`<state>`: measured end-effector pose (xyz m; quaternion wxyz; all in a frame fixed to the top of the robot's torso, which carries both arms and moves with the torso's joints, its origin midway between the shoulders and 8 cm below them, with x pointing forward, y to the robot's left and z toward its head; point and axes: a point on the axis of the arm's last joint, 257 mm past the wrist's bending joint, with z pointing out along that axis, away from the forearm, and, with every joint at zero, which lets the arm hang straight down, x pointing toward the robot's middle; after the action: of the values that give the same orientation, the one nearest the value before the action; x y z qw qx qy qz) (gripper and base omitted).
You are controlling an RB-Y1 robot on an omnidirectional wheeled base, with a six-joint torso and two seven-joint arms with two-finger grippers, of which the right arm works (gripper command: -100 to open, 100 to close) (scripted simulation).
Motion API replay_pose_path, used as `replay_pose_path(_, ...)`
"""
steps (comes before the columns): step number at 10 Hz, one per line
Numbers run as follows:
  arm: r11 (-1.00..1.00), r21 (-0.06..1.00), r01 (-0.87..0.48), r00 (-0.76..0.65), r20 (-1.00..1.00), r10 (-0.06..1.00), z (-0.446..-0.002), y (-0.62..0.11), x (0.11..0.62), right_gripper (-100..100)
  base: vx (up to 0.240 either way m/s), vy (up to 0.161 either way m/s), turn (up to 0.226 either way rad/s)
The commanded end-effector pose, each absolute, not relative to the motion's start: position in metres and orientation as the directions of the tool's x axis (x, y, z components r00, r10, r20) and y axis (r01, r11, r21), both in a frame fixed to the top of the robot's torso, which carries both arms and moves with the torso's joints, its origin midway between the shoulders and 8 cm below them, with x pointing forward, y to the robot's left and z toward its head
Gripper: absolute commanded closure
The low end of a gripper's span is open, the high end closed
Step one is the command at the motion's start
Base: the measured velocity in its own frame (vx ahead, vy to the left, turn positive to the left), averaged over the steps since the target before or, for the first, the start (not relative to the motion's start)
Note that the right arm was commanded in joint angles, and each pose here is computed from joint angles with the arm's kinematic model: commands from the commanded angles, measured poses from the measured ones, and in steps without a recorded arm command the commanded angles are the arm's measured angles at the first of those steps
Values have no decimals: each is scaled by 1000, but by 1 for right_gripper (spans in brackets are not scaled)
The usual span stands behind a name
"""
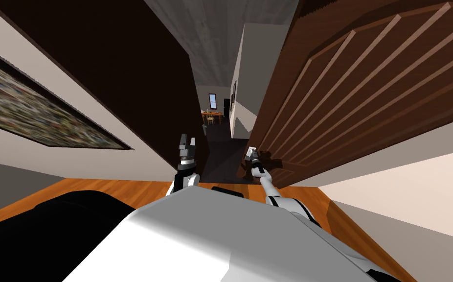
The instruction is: Push the door open
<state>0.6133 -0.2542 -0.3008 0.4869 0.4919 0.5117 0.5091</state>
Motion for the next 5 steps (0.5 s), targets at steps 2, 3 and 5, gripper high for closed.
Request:
replay_pose_path(2,2,1000,0,6,-2,1000,-298,-281,614,100,190,114,-77)
replay_pose_path(3,2,1000,0,6,-2,1000,-298,-281,614,100,129,72,-35)
replay_pose_path(5,2,1000,0,44,-2,999,-298,-302,613,100,176,104,-70)
